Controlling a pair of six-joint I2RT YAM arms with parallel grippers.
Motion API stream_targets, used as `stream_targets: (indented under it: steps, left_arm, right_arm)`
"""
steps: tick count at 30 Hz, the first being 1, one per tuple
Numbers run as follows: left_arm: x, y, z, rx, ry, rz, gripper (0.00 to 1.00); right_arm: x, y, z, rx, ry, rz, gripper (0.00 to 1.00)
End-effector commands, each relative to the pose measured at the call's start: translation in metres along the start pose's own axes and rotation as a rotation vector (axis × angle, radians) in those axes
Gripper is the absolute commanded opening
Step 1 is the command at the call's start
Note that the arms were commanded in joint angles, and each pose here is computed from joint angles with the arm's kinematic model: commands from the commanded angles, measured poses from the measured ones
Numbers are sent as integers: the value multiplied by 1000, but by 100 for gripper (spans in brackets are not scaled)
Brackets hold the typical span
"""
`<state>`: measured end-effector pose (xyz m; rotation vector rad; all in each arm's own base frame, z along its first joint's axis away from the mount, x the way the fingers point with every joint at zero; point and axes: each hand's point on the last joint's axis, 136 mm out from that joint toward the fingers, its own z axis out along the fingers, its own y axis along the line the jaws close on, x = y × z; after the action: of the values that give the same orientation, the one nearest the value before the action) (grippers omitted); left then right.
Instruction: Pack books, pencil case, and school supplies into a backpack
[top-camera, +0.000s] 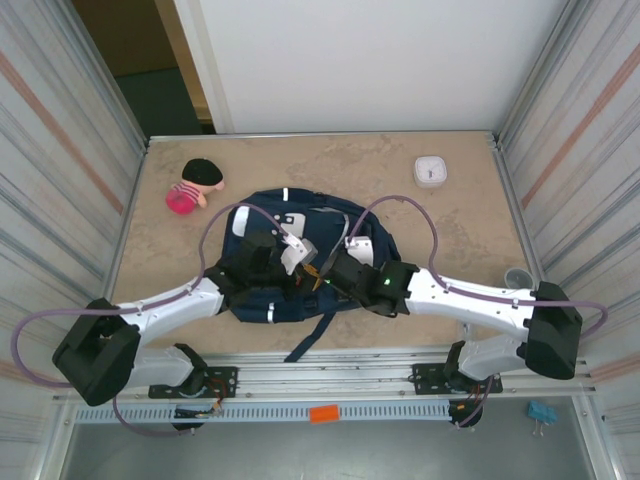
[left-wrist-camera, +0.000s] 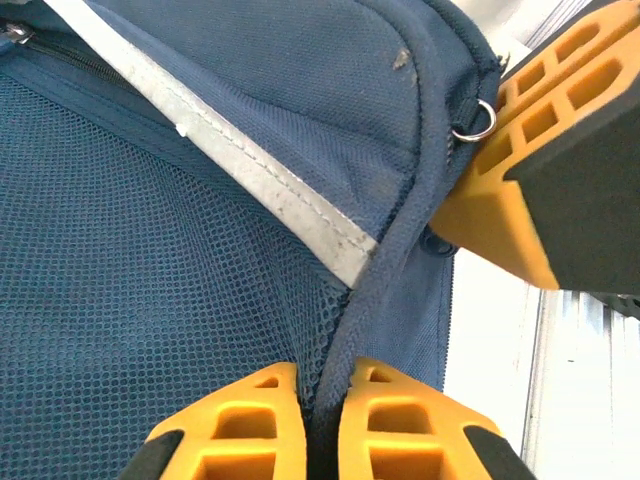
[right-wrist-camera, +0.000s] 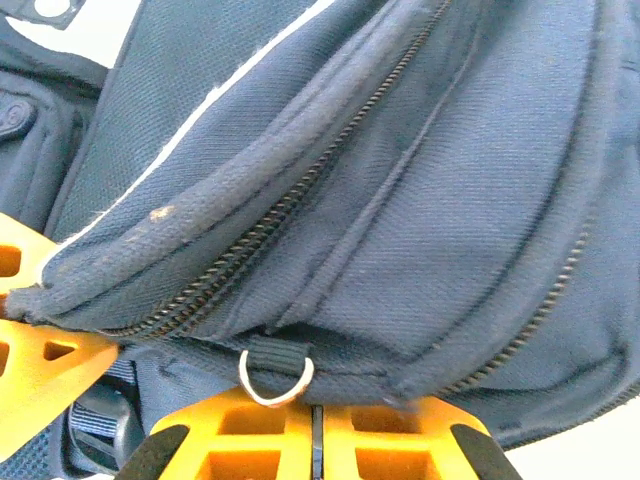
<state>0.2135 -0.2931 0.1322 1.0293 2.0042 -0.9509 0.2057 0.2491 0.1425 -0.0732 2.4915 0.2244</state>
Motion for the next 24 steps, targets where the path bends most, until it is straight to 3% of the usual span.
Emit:
stream_targets:
  steps: [1, 12, 15, 17, 19, 21, 24]
  left_arm:
    - [4, 5, -10, -41, 41, -26, 0]
    - [11, 12, -21, -99, 69, -6, 0]
    - [11, 16, -27, -140, 57, -18, 1]
    - [6, 18, -33, -162, 24, -97, 31]
    - [3, 14, -40, -161, -2, -190, 51]
    - [1, 15, -53, -203, -32, -306, 62]
    - [12, 31, -83, -372, -90, -544, 69]
  right_arm:
    - [-12, -47, -13, 157, -36, 21, 2]
    - [-13, -100, -11, 172, 85, 49, 0]
    - [-12, -91, -5, 54, 132, 1, 0]
    - [-1, -65, 0, -104, 171, -54, 0]
    - [11, -48, 2, -203, 198, -48, 0]
    - [16, -44, 3, -232, 204, -38, 0]
    - [21, -46, 6, -225, 211, -32, 0]
